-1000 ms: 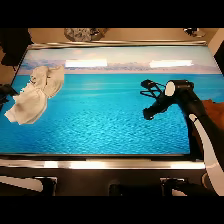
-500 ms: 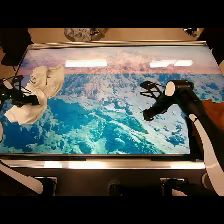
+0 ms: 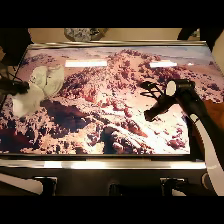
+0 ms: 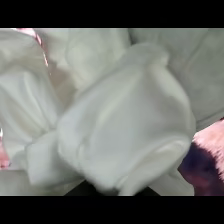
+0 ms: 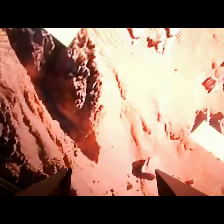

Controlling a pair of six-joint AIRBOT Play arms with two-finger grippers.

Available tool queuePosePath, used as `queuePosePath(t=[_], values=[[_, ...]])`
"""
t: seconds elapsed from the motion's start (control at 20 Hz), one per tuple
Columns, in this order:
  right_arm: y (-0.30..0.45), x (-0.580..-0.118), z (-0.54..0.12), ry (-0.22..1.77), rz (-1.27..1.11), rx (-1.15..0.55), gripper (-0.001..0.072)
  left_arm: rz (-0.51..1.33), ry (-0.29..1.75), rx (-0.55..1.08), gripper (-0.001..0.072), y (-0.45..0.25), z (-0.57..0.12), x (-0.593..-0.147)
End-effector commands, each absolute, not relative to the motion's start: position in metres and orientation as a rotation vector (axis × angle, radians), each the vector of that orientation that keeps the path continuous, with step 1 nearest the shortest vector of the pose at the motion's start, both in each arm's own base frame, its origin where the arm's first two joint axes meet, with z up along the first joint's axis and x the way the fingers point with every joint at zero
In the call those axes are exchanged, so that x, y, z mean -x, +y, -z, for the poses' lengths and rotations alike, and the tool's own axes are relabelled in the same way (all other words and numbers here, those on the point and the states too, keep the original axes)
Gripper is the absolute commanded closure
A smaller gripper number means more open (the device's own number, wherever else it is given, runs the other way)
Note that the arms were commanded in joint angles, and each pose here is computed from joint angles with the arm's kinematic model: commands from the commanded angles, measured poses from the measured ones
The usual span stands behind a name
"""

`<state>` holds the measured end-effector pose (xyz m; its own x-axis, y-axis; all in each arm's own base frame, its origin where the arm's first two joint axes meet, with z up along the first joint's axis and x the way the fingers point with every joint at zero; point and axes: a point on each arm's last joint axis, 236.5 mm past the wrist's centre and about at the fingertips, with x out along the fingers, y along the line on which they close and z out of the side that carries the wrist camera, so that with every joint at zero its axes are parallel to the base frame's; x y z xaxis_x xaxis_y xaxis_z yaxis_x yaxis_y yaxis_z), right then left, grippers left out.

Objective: Fold the shirts.

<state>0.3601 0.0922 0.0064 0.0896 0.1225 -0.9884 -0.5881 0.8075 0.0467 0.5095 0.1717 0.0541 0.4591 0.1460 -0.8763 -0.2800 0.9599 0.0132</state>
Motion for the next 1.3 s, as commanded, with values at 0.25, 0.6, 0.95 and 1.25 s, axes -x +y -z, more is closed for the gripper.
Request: queuePosePath(t=[0.25, 0.6, 0.95, 1.25], values=[[0.045, -0.352, -0.099, 1.180, -0.393, 0.607, 0.0084, 0.134, 0.408, 0.139, 0.0674, -0.032, -0.357, -0.431], [0.028, -0.299, -0.164, 1.072, -0.335, 0.611, 0.0084, 0.740, 0.833, -0.116, 0.0674, -0.250, -0.207, -0.320], [0.025, -0.283, -0.162, 1.123, -0.336, 0.596, 0.0085, 0.887, 1.254, -0.352, 0.0381, -0.290, 0.009, -0.220], [0.056, -0.323, -0.124, 1.146, -0.432, 0.539, 0.0085, 0.549, 1.173, -0.461, -0.0013, -0.184, -0.061, -0.307]])
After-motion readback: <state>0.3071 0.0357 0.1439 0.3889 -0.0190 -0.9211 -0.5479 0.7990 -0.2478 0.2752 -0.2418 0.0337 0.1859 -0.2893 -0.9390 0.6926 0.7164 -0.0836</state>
